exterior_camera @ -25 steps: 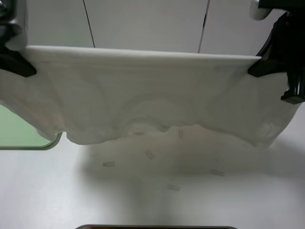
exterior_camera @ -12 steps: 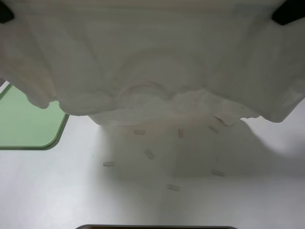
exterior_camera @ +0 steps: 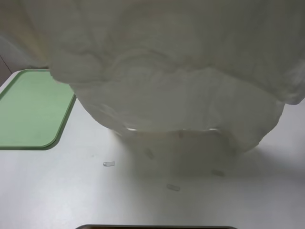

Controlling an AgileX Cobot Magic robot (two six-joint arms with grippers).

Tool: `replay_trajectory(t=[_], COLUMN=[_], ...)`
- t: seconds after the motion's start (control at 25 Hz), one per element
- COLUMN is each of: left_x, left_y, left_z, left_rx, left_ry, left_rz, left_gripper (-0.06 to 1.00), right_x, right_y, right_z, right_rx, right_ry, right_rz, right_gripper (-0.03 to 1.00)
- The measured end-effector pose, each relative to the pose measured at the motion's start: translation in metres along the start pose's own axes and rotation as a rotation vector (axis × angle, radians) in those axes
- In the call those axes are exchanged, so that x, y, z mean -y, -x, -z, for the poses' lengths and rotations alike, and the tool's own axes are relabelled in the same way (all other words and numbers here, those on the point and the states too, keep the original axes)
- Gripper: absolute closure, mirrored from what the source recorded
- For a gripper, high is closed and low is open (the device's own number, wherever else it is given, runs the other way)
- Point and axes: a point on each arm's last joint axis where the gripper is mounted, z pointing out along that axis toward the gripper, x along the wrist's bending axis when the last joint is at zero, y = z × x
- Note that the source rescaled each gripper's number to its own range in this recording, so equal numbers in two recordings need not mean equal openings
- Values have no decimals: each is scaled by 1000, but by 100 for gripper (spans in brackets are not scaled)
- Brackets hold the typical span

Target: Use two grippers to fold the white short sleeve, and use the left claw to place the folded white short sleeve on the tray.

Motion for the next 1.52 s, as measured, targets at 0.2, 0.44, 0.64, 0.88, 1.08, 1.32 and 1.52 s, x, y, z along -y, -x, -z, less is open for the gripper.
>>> replay_trajectory(t=[0.2, 0.44, 0.64, 0.88, 1.08, 1.32, 1.52], left_x=[-6, -10, -11, -10, -6, 4, 14], left_y=[-12, -17, -16, -10, 1, 17, 32], left_z=[28, 43, 50, 63, 83, 89, 91], left_rx=[-101, -143, -150, -150, -153, -121, -93], left_ry=[49, 87, 117, 166, 237, 258, 270], left_rz=[-5, -1, 25, 42, 66, 110, 135], left_gripper=[94, 94, 94, 94, 94, 94, 94], right_x=[-7, -7, 2, 9, 16, 24, 36], right_y=[11, 12, 6, 0, -7, -16, -33], right_z=[20, 39, 69, 90, 112, 125, 131], right_rx=[63, 105, 154, 185, 212, 219, 192], right_ry=[52, 95, 159, 205, 259, 298, 326], right_rz=[-9, -12, -23, -45, -61, -69, -77], right_gripper=[97, 97, 97, 97, 97, 97, 97])
